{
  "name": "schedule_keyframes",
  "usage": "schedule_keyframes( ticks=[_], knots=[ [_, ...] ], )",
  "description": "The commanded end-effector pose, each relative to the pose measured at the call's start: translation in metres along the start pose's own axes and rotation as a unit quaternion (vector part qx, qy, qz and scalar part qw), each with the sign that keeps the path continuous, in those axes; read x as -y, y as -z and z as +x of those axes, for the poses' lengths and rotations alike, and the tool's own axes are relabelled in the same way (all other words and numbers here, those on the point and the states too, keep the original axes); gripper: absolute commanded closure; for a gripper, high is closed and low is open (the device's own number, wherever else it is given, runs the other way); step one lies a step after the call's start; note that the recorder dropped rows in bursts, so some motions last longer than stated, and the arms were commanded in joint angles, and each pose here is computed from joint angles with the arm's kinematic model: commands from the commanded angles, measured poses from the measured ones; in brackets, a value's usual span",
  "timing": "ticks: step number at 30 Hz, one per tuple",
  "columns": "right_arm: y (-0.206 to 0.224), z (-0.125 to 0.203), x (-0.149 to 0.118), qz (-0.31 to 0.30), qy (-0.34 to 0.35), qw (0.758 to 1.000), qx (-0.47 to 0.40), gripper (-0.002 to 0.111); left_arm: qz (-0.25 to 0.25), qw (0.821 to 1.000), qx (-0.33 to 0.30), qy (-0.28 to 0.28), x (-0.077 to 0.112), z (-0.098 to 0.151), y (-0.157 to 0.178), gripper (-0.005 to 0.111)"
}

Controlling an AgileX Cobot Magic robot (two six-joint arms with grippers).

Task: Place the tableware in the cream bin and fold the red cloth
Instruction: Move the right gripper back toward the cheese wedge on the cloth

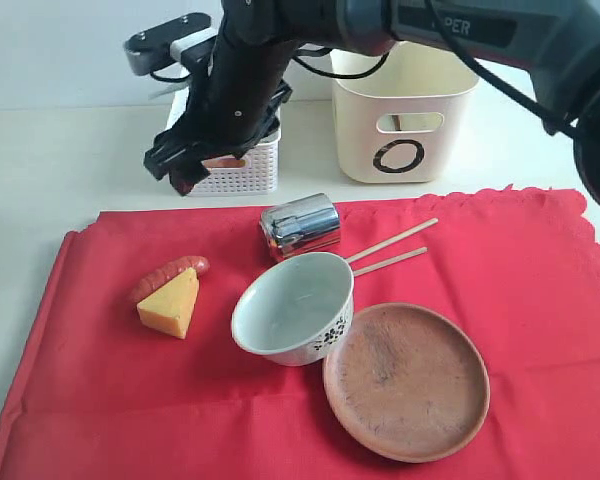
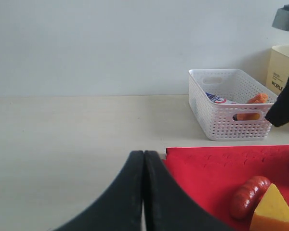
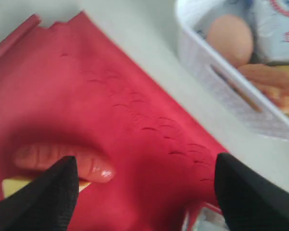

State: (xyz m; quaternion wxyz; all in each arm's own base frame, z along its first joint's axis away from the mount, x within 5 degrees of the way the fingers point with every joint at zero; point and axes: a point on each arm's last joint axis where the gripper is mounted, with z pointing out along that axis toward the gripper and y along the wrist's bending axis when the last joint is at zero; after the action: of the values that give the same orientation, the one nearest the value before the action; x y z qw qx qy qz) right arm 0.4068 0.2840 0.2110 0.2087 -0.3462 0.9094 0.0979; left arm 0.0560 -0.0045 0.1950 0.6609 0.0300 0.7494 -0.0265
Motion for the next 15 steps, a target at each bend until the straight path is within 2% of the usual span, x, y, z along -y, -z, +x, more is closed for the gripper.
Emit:
schedule_keyframes(
  ticks=[1, 10, 15],
  knots=[
    [-0.009, 0.005, -0.022, -0.034, 0.052, 0.998, -0.031, 0.035, 0.000, 1.000, 0.003, 0.000, 0.000, 0.001, 0.000, 0.107],
    [-0.026, 0.013, -0.056, -0.064, 0.079, 0.992, -0.069, 0.035, 0.000, 1.000, 0.003, 0.000, 0.000, 0.001, 0.000, 0.107],
    [-0.026, 0.014, -0.066, -0.069, 0.087, 0.991, -0.076, 0.035, 0.000, 1.000, 0.003, 0.000, 0.000, 0.001, 0.000, 0.107]
  ],
)
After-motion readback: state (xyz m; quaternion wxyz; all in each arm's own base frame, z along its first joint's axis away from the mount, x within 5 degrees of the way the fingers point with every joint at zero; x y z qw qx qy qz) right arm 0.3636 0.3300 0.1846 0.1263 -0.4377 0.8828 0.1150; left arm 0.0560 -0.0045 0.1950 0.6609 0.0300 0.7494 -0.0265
